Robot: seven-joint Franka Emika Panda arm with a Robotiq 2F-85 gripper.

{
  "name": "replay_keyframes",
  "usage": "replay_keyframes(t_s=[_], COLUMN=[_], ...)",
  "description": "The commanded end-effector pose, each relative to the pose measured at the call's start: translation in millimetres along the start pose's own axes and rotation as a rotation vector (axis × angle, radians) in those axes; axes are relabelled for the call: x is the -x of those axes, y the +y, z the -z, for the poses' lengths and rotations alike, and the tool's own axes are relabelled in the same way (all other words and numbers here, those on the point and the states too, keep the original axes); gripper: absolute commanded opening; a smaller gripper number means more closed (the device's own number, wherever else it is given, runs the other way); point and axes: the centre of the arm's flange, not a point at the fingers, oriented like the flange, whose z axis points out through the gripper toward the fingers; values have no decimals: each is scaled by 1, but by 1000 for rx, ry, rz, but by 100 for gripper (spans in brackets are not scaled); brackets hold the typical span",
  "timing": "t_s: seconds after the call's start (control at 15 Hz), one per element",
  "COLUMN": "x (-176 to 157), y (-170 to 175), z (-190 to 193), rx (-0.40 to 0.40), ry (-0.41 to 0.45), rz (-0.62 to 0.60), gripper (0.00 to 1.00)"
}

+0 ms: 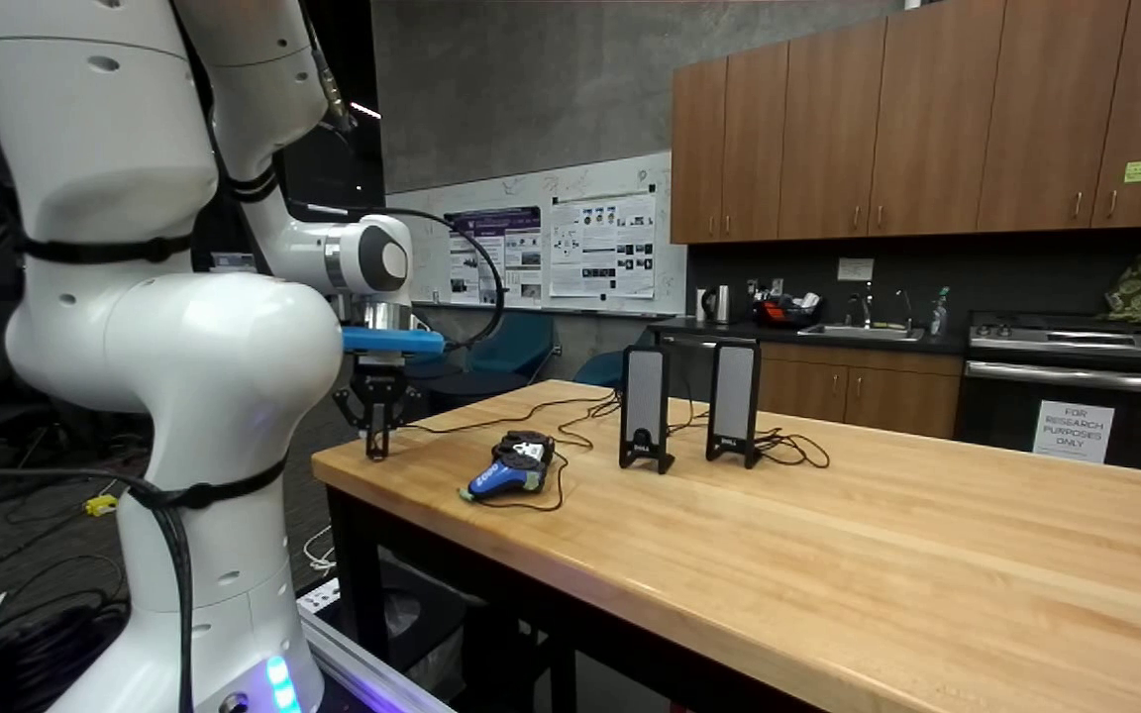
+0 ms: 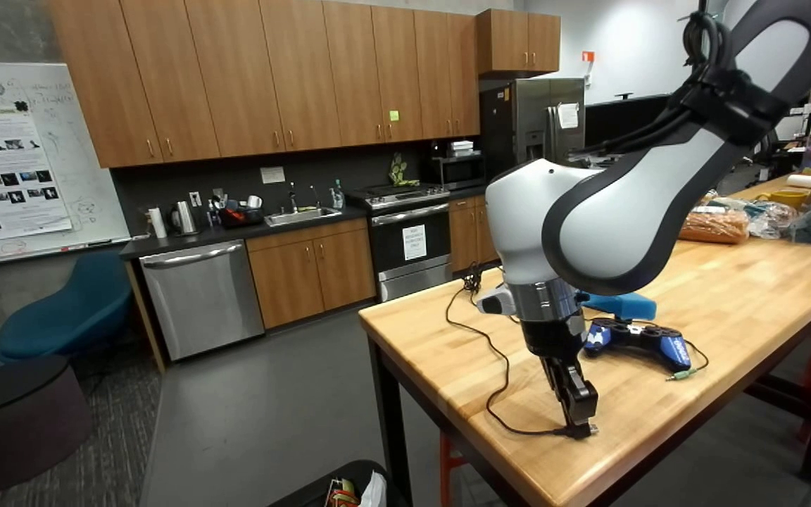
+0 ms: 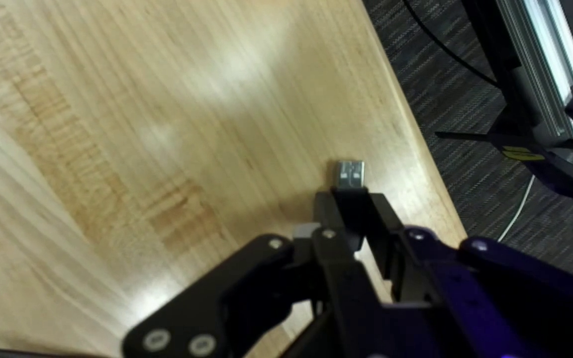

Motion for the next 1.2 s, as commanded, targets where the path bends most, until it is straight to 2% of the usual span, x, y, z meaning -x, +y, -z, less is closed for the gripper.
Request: replay_keyframes(t_s=[0.0,0.13,0.6,1.13], x=[-5,-1,17,72], y=[-1,-2,3,51], z=[-5,0,16,36], rx=[-17,-13,17,76], ry=[-10,-10,-6,-49], rz=[23,23,-1,2], gripper=[45,54,99,100])
